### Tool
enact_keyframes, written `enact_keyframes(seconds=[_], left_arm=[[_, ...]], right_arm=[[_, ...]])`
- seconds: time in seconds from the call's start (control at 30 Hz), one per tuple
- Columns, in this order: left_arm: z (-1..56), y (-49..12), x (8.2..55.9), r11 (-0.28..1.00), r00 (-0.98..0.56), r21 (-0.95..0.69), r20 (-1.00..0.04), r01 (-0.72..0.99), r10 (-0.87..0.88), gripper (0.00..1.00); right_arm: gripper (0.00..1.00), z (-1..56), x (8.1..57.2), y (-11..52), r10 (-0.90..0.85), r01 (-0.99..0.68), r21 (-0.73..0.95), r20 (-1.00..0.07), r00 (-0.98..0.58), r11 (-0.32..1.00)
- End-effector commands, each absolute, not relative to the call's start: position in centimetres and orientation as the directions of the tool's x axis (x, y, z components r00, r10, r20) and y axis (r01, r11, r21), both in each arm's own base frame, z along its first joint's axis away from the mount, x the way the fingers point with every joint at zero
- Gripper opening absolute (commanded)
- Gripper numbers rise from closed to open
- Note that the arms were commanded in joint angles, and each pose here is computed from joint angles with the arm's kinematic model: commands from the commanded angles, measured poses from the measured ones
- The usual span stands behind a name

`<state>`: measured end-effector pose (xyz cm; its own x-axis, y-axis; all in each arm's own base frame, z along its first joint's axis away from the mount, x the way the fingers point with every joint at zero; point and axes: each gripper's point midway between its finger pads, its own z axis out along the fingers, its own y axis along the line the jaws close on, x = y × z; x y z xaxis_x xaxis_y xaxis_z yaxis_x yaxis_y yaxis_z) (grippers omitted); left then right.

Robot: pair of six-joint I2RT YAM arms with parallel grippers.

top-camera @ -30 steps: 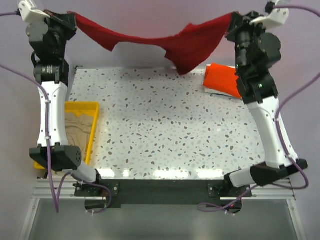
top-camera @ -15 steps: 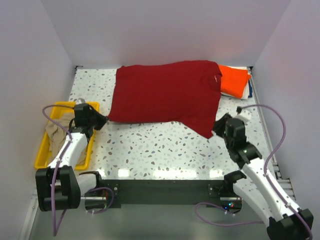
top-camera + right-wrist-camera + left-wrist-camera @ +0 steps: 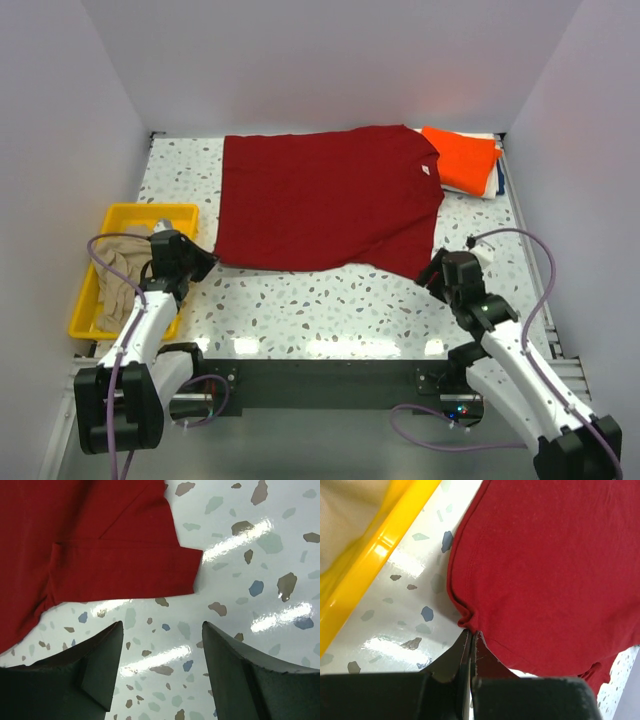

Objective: Fold and stack the t-shirts
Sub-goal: Flatten the tshirt out

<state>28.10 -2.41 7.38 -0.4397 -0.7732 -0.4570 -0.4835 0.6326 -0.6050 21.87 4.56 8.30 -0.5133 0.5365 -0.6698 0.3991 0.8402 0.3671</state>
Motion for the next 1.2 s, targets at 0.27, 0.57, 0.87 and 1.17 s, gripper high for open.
enact_keyframes(seconds=[0.27, 0.57, 0.87, 1.17], left_arm=[[9.4, -1.5, 29.9, 0.691, -0.429, -0.573, -0.542, -0.440, -0.722, 0.00], [10.0, -1.9, 30.2, 0.698, -0.433, -0.589, -0.548, -0.407, -0.715, 0.00], [9.9, -1.8, 30.2, 0.705, -0.439, -0.581, -0.552, -0.408, -0.709, 0.00], [9.4, -1.7, 30.0, 0.704, -0.442, -0.576, -0.549, -0.415, -0.709, 0.00]], right_arm=[[0.60, 8.8, 28.6, 3.6, 0.449, 0.472, 0.177, -0.696, -0.561, 0.864], [0.56, 5.0, 28.6, 1.1, 0.574, 0.546, 0.259, -0.608, -0.548, 0.796], [0.46, 2.5, 28.9, 1.8, 0.674, 0.574, 0.363, -0.494, -0.549, 0.734], [0.28, 2.8, 28.6, 2.4, 0.708, 0.570, 0.421, -0.462, -0.535, 0.705]])
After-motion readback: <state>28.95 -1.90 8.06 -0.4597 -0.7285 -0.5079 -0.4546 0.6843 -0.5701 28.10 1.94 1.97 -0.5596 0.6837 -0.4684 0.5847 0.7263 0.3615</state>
